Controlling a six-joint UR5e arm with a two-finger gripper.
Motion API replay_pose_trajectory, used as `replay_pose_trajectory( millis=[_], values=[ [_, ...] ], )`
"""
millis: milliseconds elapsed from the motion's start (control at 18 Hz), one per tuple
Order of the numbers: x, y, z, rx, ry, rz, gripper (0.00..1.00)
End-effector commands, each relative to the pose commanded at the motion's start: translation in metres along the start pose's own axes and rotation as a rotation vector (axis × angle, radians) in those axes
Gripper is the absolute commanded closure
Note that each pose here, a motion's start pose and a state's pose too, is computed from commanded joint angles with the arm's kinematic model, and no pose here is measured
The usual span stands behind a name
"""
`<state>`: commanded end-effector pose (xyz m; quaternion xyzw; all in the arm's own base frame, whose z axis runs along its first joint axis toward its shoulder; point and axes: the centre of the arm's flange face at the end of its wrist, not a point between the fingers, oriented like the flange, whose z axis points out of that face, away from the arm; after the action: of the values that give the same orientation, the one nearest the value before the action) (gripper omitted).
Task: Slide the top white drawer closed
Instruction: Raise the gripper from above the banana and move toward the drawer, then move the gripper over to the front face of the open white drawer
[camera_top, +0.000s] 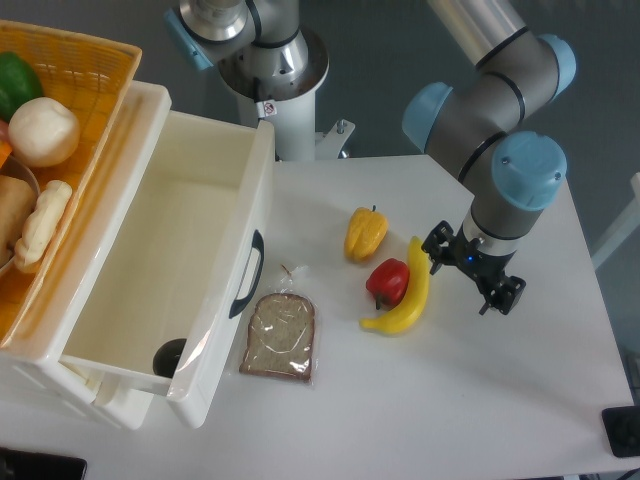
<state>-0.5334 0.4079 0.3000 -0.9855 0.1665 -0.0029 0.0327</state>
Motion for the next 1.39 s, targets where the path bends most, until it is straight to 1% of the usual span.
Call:
replay_pose_trajectory(
  millis=[167, 222, 333, 389, 444, 611, 778, 1000, 1056, 1111, 1167, 1222, 1278, 1389],
  values=[
    [0.001, 0.000, -0.002, 0.002, -0.001, -0.020, 0.00],
    [0.004, -0.002, -0.001, -0.002, 0.002, -0.047, 0.00],
    [0.016, -0.004, 0.009, -0.002, 0.025, -0.174, 0.00],
    [0.022, -0.005, 0.007, 0.001, 0.018, -0.200, 0.00],
    [0.028, -0.004, 0.002, 0.006, 0.010, -0.202, 0.00],
    [0.041, -0.006, -0.002, 0.025, 0.016, -0.225, 0.00],
    [0.059, -0.009, -0.002, 0.055, 0.038, -0.266, 0.00],
    [0.065, -0.018, -0.004, 0.123, 0.057, -0.274, 0.00],
    [0.068, -0.024, -0.005, 0.128, 0.059, -0.278, 0.07],
    [0.070, -0.030, -0.005, 0.128, 0.063, -0.298, 0.21],
    [0.073, -0.037, -0.005, 0.127, 0.069, -0.335, 0.37],
    [0.075, -0.043, -0.005, 0.133, 0.075, -0.375, 0.51],
    [0.078, -0.050, -0.006, 0.149, 0.084, -0.402, 0.61],
    [0.083, -0.063, -0.013, 0.185, 0.096, -0.426, 0.76]
  ],
)
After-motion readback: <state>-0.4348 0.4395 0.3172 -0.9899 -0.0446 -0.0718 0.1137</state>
